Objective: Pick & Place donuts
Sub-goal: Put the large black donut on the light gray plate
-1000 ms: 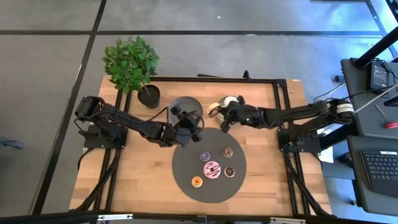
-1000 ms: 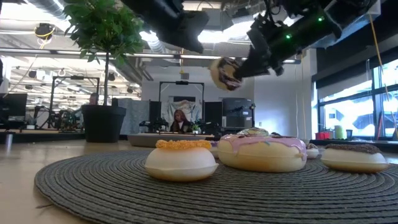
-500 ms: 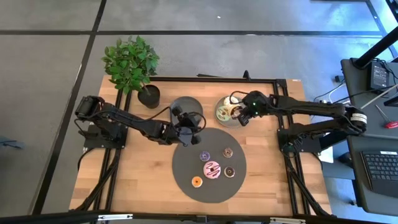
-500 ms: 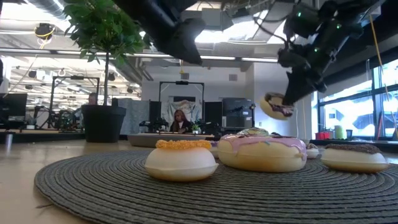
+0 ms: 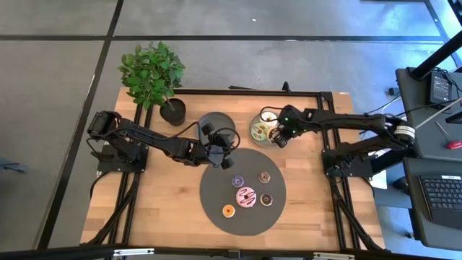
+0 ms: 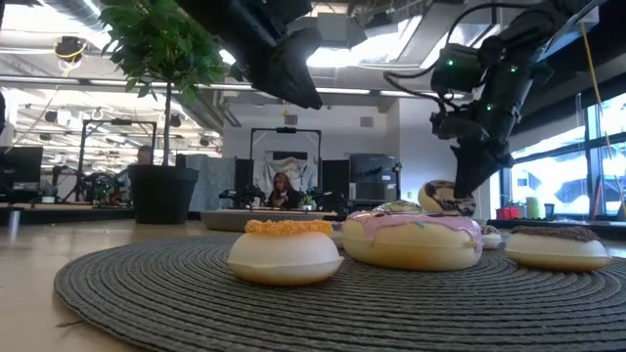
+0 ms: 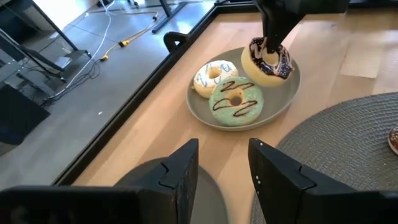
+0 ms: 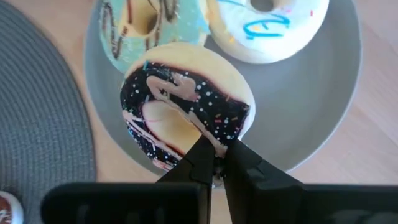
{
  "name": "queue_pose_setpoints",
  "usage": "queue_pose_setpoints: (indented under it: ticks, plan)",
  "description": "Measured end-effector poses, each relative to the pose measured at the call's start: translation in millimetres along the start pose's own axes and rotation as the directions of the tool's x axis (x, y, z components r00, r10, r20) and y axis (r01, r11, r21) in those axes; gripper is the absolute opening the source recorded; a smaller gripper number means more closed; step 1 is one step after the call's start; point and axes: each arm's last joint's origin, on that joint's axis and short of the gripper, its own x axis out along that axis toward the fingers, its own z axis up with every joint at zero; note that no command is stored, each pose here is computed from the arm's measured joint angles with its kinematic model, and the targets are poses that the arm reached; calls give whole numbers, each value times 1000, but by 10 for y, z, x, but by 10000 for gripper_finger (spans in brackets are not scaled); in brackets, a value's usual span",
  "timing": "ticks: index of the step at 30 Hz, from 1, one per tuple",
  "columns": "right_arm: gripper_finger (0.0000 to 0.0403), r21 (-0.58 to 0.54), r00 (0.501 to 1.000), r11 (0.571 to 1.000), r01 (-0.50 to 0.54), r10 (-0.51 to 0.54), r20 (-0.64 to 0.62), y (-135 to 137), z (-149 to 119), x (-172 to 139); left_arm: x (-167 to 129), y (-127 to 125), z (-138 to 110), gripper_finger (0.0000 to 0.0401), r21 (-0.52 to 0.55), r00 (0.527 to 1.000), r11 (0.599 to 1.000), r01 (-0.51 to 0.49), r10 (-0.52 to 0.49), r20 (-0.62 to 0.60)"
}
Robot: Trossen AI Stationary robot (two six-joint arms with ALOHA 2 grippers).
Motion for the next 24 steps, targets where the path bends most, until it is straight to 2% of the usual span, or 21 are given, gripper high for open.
queue_pose_setpoints:
  ticks: [13,24]
  plan:
    - [31,-3,997,998,65,-66,-30,-64,-10,48,0,0,-1,132,2,1000,1000,0,0,-1]
    - [32,-12,998,998,65,-65,-27,-63,-9,48,0,0,-1,131,2,1000,1000,0,0,-1]
